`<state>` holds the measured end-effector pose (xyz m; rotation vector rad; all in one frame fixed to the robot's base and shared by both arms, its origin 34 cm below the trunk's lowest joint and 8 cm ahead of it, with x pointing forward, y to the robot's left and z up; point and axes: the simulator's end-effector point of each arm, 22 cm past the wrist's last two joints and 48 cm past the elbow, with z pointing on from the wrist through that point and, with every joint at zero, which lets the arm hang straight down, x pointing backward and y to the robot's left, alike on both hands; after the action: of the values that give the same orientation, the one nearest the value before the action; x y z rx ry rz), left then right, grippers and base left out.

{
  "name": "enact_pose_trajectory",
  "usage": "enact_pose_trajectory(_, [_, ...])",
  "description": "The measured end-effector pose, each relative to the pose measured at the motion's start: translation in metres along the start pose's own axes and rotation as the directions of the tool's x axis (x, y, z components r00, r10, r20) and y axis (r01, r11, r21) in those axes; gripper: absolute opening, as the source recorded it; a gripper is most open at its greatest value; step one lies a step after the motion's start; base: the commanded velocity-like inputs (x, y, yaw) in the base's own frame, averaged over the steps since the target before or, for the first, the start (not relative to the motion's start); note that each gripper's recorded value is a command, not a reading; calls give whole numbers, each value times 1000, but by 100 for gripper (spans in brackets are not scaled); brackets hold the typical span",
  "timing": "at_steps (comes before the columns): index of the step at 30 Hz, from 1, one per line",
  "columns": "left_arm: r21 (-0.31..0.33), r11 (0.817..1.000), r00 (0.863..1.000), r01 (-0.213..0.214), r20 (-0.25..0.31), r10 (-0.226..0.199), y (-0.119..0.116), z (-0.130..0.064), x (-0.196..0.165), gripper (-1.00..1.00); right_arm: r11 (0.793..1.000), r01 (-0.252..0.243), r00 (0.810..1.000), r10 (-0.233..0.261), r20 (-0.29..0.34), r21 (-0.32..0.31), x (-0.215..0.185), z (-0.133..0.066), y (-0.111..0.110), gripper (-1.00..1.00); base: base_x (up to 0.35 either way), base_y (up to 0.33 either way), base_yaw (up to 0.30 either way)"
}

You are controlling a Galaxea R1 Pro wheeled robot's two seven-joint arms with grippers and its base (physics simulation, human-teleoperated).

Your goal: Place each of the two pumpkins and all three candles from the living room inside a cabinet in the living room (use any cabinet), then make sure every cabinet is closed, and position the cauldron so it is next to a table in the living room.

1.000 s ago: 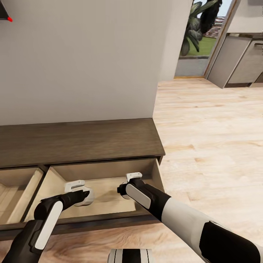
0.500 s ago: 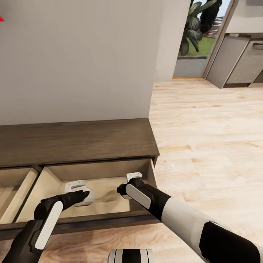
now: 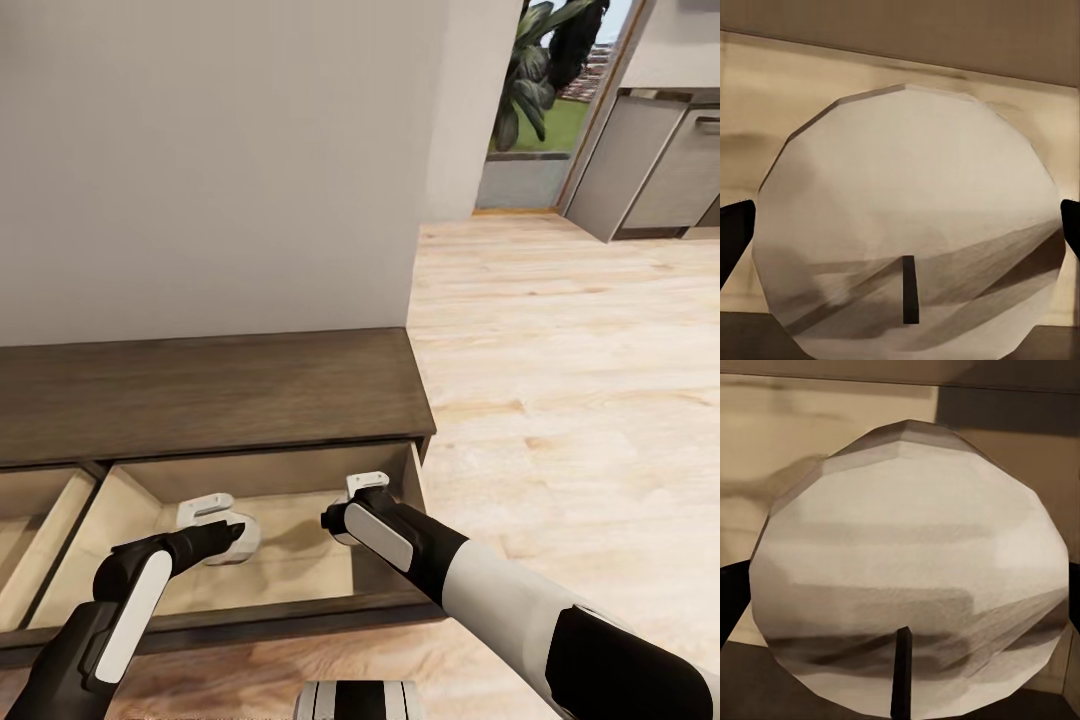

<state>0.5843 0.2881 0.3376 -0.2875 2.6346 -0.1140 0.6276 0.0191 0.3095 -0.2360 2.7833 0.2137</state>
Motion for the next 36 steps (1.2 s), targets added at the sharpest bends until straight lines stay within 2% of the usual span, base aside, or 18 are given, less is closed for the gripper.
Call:
enact_pose_trajectory(7, [-6, 1000, 1000, 1, -27, -1, 3, 11, 11, -100, 1000, -5, 1000, 5, -27, -4, 11, 13, -1, -100, 0, 0, 0])
enact_pose_trajectory(21, [-5, 1000, 1000, 0, -25, 0, 2, 10, 10, -100, 1000, -1, 999, 1, -35, 3, 13, 14, -3, -100, 0, 0, 0])
enact_pose_trajectory(29, [-4, 1000, 1000, -1, -25, 0, 2, 10, 10, -100, 999, 7, 999, -5, -50, 48, 17, 14, -14, -100, 0, 0, 0])
enact_pose_trajectory(36, [-8, 1000, 999, 0, -45, 0, 4, 18, 18, -100, 999, 5, 998, -1, -70, 50, 25, 24, -15, -100, 0, 0, 0])
